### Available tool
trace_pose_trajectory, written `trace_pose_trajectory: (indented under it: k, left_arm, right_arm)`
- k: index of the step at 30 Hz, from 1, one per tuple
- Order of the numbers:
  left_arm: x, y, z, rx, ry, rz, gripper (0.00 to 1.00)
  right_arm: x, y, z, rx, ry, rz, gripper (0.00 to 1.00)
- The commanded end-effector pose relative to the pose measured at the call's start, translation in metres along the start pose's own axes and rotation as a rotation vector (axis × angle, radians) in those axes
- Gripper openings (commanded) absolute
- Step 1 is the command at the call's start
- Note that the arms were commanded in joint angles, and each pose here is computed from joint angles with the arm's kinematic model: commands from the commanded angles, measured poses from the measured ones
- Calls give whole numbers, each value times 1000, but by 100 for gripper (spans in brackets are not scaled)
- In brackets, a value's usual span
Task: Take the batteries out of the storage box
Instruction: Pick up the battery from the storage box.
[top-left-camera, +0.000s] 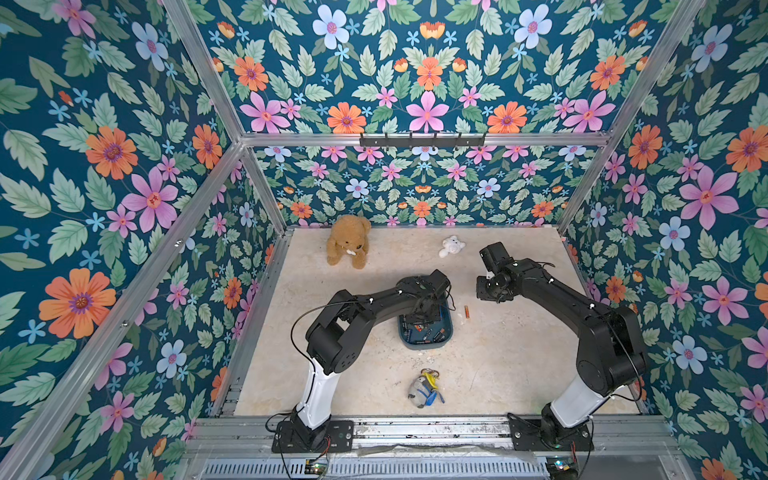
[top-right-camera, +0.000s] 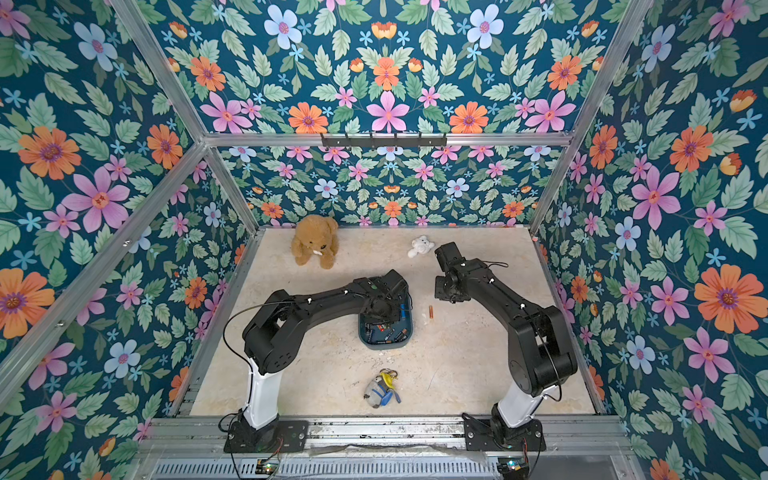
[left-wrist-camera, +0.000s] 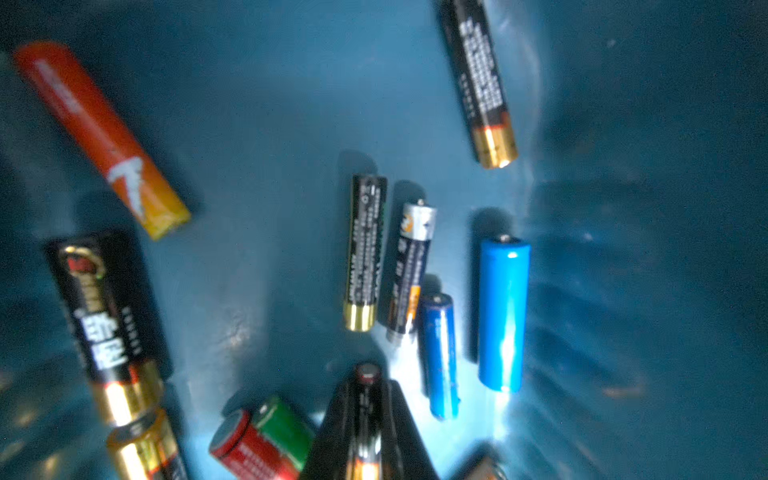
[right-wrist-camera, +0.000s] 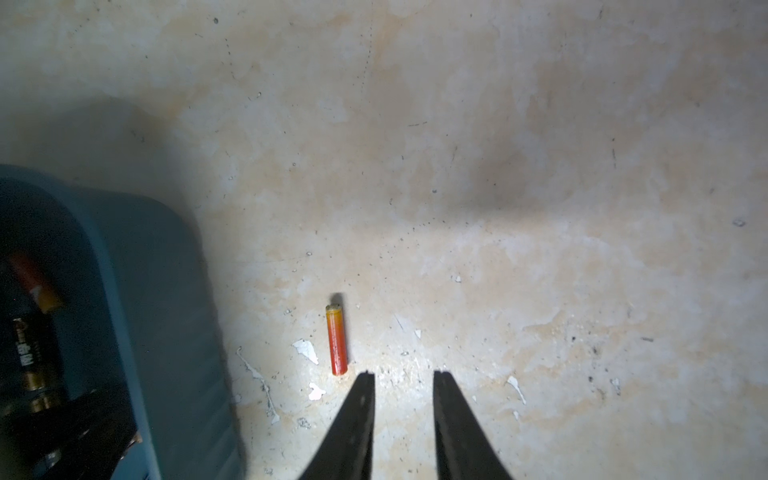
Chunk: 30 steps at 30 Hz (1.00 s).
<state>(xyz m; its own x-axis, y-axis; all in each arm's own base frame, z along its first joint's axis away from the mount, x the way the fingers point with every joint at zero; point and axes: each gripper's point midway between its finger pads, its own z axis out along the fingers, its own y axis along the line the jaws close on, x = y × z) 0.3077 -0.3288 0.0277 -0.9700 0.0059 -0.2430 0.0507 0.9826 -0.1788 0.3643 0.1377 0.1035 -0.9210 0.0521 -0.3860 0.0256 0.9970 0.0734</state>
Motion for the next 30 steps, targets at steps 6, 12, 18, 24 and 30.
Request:
trace_pose_trajectory:
  k: [6,12,18,24,30]
  left_arm:
    - [-9,-7,-18,8,-5,23,14]
    - [-21,-5,-35,19,-33,19,14]
    - [-38,10,-61,15,-76,2,14]
    - [-57,39,-87,-10,-117,-19,14]
    - [-64,86,-102,-50,-148,-54,14]
  right_arm:
    - [-1,7,-6,-37,3,23,30]
    - [-3,12,-8,-51,0,25,30]
    - [-5,31,-14,-79,-12,6,30]
    - [-8,56,-15,-103,-14,-22,30]
    - [-10,80,-16,-123,-10,-47,30]
